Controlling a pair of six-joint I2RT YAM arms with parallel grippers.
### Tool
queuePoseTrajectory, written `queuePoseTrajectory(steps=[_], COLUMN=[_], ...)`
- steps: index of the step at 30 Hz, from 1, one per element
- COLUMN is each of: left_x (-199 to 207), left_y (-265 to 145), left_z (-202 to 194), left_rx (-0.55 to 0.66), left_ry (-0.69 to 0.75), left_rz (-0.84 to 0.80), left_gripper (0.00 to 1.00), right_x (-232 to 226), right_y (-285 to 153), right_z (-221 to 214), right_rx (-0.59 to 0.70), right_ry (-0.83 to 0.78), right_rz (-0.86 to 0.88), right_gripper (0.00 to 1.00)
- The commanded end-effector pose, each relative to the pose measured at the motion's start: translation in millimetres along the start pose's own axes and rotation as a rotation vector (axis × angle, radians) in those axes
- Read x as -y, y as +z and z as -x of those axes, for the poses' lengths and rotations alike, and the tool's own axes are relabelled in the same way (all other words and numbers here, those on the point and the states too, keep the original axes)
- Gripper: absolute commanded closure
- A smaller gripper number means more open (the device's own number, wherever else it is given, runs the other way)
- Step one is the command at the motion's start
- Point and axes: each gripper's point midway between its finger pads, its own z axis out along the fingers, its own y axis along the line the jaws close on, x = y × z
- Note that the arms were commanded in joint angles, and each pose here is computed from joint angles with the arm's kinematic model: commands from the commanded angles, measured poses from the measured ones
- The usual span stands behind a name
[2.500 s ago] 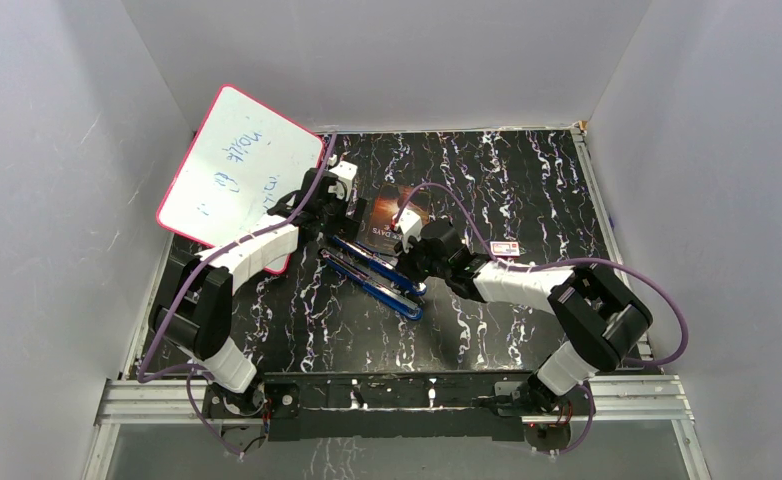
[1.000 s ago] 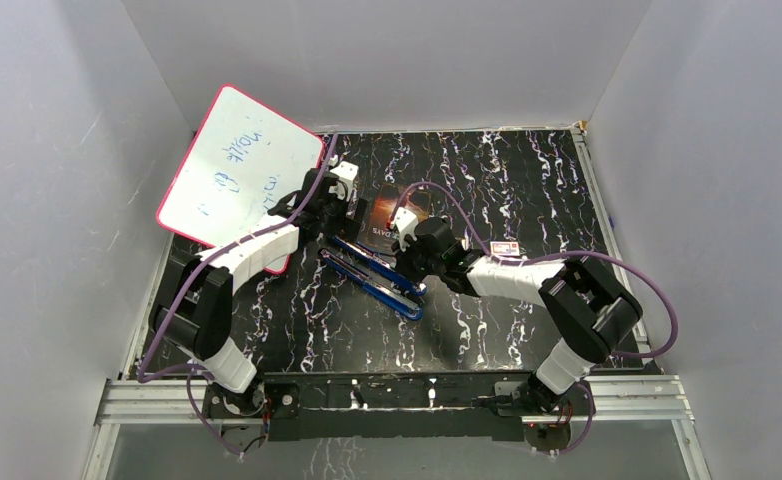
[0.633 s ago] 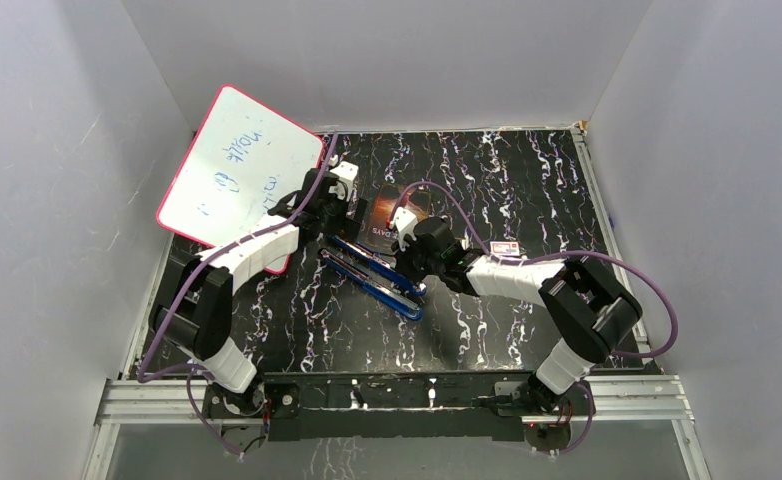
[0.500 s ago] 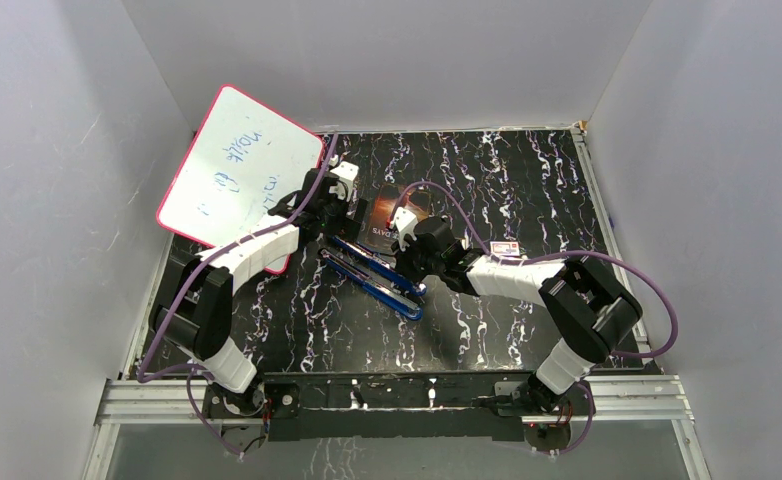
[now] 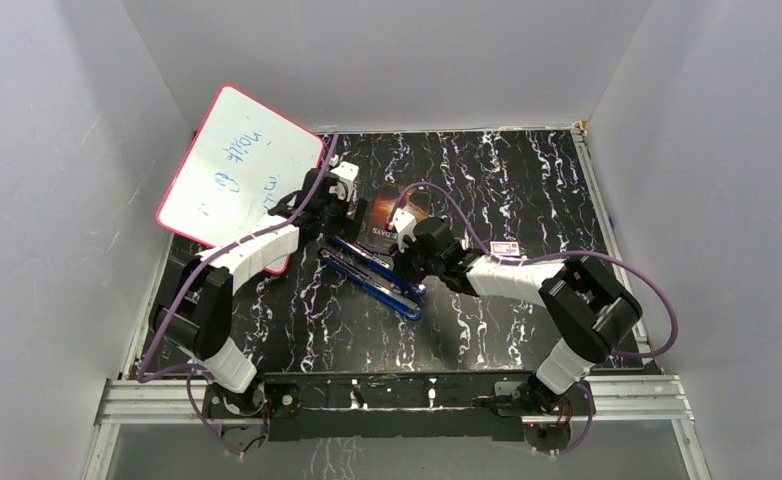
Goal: Load the staples into the stapler
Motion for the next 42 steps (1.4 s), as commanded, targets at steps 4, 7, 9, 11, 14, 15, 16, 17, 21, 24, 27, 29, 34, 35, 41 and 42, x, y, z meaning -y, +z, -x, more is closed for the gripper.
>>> queuePoseTrajectory(steps=[4, 7, 9, 11, 14, 15, 16, 17, 21, 24, 27, 29, 34, 35, 41, 42], left_x=[-0.8, -1.2, -0.8, -0.7, -0.5, -0.5, -0.5, -0.6, -0.2, -0.5, 0.0, 0.2, 0.1, 0.2, 0.1, -0.1], left_y=[-4.6, -4.3, -4.4, -4.6, -4.1, -4.1, -4.1, -4.1, -4.1, -4.0, -4.1, -4.1, -4.0, -4.0, -4.0, -4.0], left_z=[3.2, 2.4, 2.8, 2.9, 2.6, 2.6, 2.6, 2.6, 2.5, 3.5, 3.7, 3.8, 3.1, 3.0, 3.0, 3.0], left_rx=[0.011, 0.009, 0.010, 0.011, 0.010, 0.010, 0.010, 0.010, 0.010, 0.013, 0.013, 0.014, 0.012, 0.012, 0.012, 0.012], left_ry=[0.010, 0.010, 0.011, 0.009, 0.010, 0.011, 0.011, 0.011, 0.010, 0.010, 0.010, 0.010, 0.010, 0.010, 0.011, 0.011], left_rz=[0.011, 0.012, 0.011, 0.010, 0.009, 0.009, 0.009, 0.010, 0.008, 0.008, 0.006, 0.005, 0.005, 0.005, 0.006, 0.007], left_gripper=[0.03, 0.03, 0.03, 0.03, 0.03, 0.03, 0.03, 0.03, 0.03, 0.03, 0.03, 0.03, 0.03, 0.03, 0.03, 0.03], right_x=[-4.4, -3.4, -2.3, -0.2, 4.4, 5.6, 6.8, 7.1, 8.1, 8.0, 7.9, 8.5, 7.5, 7.2, 6.1, 5.9], right_y=[-8.6, -7.5, -7.0, -6.4, -5.7, -5.9, -5.6, -5.7, -5.4, -6.0, -6.3, -6.7, -6.2, -5.8, -3.8, -3.9], right_z=[29.0, 27.5, 26.8, 25.7, 23.9, 24.5, 23.4, 23.1, 22.2, 22.7, 23.1, 23.7, 23.7, 22.7, 21.6, 20.9], right_rx=[0.085, 0.081, 0.079, 0.076, 0.070, 0.071, 0.067, 0.065, 0.061, 0.061, 0.063, 0.064, 0.065, 0.063, 0.064, 0.064], right_ry=[-0.012, -0.011, -0.010, -0.008, -0.001, 0.000, 0.002, 0.004, 0.008, 0.009, 0.010, 0.011, 0.012, 0.014, 0.044, 0.059], right_rz=[0.009, 0.004, -0.001, -0.013, -0.040, -0.048, -0.054, -0.056, -0.062, -0.063, -0.064, -0.066, -0.058, -0.058, -0.043, -0.036], right_gripper=[0.67, 0.67, 0.68, 0.71, 0.73, 0.73, 0.72, 0.72, 0.69, 0.69, 0.69, 0.70, 0.70, 0.70, 0.68, 0.68])
